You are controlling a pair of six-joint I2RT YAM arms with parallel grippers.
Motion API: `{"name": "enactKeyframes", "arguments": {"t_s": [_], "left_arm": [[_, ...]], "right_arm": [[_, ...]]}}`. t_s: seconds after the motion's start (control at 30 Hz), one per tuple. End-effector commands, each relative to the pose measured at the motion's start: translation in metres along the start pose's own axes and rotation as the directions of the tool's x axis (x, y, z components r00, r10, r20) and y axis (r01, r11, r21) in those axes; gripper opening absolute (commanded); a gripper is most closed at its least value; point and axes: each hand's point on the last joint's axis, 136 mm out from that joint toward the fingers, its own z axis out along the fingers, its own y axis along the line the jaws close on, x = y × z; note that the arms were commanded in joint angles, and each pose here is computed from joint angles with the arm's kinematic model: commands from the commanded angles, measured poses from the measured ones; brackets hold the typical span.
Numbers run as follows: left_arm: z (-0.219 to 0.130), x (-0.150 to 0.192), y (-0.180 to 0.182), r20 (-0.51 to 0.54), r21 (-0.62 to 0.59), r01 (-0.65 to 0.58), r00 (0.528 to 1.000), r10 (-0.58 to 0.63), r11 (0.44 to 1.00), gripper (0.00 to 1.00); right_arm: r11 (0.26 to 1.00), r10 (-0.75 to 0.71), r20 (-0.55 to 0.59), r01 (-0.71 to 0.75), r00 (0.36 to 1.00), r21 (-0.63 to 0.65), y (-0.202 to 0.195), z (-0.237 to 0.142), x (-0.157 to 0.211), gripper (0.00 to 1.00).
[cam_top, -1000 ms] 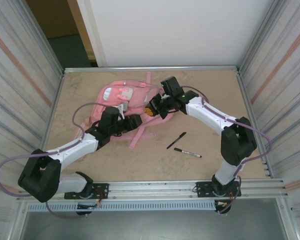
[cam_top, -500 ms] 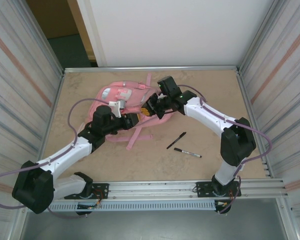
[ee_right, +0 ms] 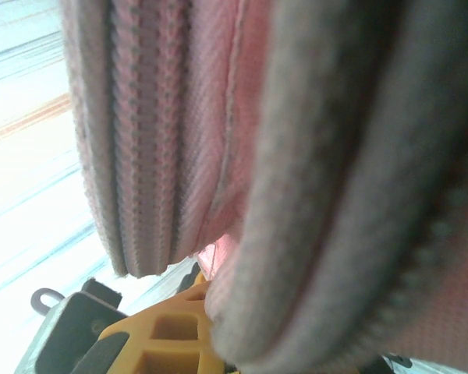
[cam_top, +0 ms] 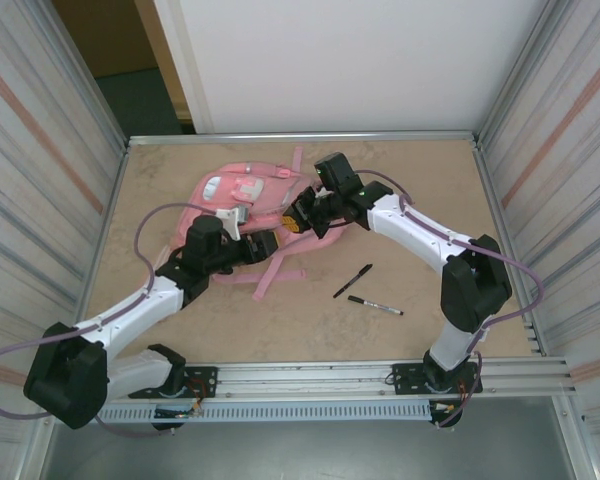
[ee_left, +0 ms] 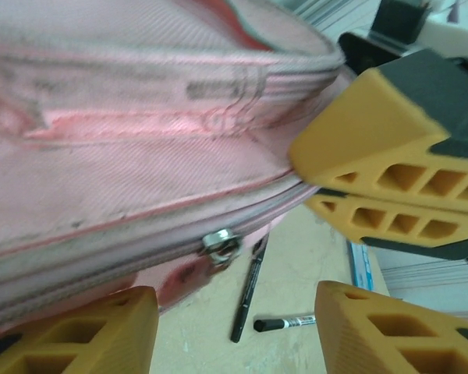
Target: Pack the student bag
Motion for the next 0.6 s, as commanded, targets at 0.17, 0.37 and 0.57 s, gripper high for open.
{"name": "enactKeyframes", "arguments": {"t_s": [0.17,0.37,0.57], "left_arm": [[0.009,0.006,0.002,-0.040,0.035,-0.099,0.994,0.100,0.994,0.49],[0.010,-0.005,-0.002,-0.026,0.018,-0.140,0.990,0.140,0.990,0.42],[-0.005,-0.016,0.009,0.039,-0.086,-0.187,0.981,0.191,0.979,0.41]], "right_arm": [[0.989,-0.088,-0.112,0.074,0.990,-0.129,0.047,-0.008,0.042,0.00],[0.989,-0.100,-0.124,0.084,0.987,-0.124,0.048,-0.007,0.052,0.00],[0.989,-0.101,-0.123,0.086,0.987,-0.123,0.046,-0.009,0.054,0.00]]}}
